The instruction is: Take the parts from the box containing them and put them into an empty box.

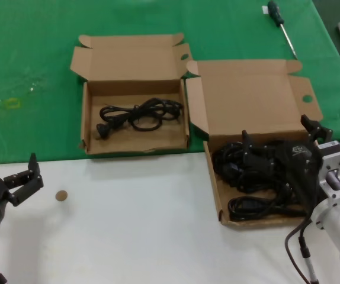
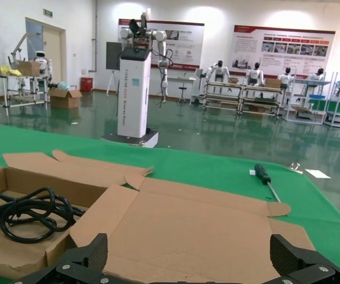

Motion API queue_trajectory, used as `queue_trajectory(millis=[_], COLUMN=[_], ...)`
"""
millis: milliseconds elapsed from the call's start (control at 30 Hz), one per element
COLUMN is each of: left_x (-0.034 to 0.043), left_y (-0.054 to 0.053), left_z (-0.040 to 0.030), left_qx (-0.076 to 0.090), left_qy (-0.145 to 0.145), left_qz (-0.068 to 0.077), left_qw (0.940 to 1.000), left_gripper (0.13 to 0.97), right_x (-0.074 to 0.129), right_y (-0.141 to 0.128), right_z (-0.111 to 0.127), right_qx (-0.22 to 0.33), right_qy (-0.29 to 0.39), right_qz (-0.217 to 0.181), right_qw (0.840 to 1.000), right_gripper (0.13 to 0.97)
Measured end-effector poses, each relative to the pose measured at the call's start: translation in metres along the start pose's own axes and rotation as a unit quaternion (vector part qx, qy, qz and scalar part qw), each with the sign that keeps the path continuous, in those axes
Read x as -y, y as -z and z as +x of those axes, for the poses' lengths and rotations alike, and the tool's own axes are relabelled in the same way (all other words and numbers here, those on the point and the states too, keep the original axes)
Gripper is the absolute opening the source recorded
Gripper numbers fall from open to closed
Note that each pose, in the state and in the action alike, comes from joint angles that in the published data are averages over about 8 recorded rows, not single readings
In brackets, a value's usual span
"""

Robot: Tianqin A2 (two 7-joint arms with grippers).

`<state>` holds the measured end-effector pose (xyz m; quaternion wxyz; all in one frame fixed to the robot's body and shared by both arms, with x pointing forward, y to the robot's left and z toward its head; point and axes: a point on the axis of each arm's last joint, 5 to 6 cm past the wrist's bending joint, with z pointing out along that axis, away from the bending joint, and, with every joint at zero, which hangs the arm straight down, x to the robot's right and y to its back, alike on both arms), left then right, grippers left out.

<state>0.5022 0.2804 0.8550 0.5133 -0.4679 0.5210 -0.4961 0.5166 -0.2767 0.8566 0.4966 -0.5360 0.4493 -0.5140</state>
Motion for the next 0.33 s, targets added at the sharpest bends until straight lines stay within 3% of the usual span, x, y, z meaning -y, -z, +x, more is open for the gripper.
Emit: queue_trajectory(millis=[333], left_x=[0.0], left_y=[0.0], left_z=[0.0], left_qx=[0.0], left_qy=[0.0], left_qz=[0.0], left_qw=[1.0], left_gripper=[0.966], right_x=[0.0], right_y=[0.0], right_z=[0.0], right_qx=[0.0], right_qy=[0.0], right_qz=[0.0], right_qw=[1.0], right_gripper=[0.966])
